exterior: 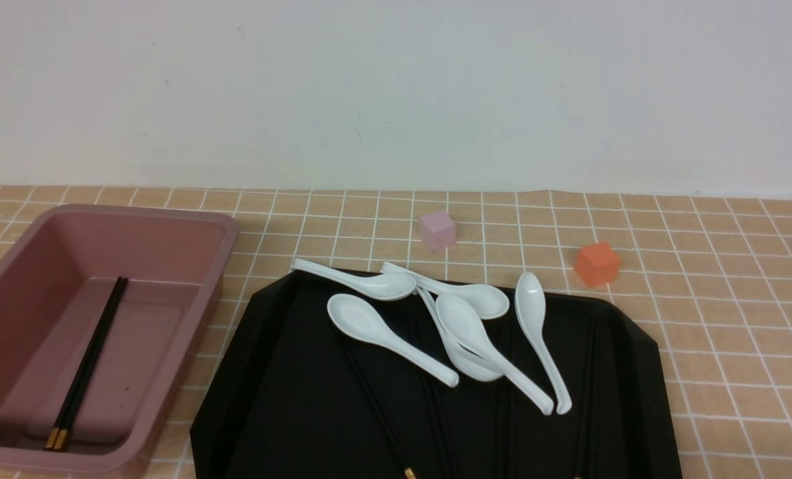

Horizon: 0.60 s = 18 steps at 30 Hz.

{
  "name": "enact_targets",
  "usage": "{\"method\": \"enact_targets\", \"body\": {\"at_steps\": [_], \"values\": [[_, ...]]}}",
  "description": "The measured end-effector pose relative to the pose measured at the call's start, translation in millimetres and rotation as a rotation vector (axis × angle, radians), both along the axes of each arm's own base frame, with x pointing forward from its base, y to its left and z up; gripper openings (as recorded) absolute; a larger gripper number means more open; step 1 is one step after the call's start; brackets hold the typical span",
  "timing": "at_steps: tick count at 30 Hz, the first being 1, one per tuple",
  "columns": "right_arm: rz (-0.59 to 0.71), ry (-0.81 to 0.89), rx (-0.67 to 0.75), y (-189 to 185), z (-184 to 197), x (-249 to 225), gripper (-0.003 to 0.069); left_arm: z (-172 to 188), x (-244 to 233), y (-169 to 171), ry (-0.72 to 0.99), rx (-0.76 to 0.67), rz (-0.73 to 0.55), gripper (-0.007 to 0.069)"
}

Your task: On brown tablecloth take chopsticks from black tray and put them in box.

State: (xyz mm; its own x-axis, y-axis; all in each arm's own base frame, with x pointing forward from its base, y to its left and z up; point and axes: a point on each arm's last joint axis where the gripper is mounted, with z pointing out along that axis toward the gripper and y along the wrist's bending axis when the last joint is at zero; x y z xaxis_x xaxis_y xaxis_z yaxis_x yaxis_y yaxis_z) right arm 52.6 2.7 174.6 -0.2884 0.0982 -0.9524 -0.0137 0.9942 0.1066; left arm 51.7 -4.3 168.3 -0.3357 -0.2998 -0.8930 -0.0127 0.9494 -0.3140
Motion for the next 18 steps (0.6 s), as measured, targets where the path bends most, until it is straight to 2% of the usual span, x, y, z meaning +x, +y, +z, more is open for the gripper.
{"method": "enact_targets", "body": {"at_steps": [18], "values": [[0.0,0.0,0.0,0.0,0.0,0.0,0.024,0.0,0.0,0.0,0.0,-0.001,0.0,0.0019]]}}
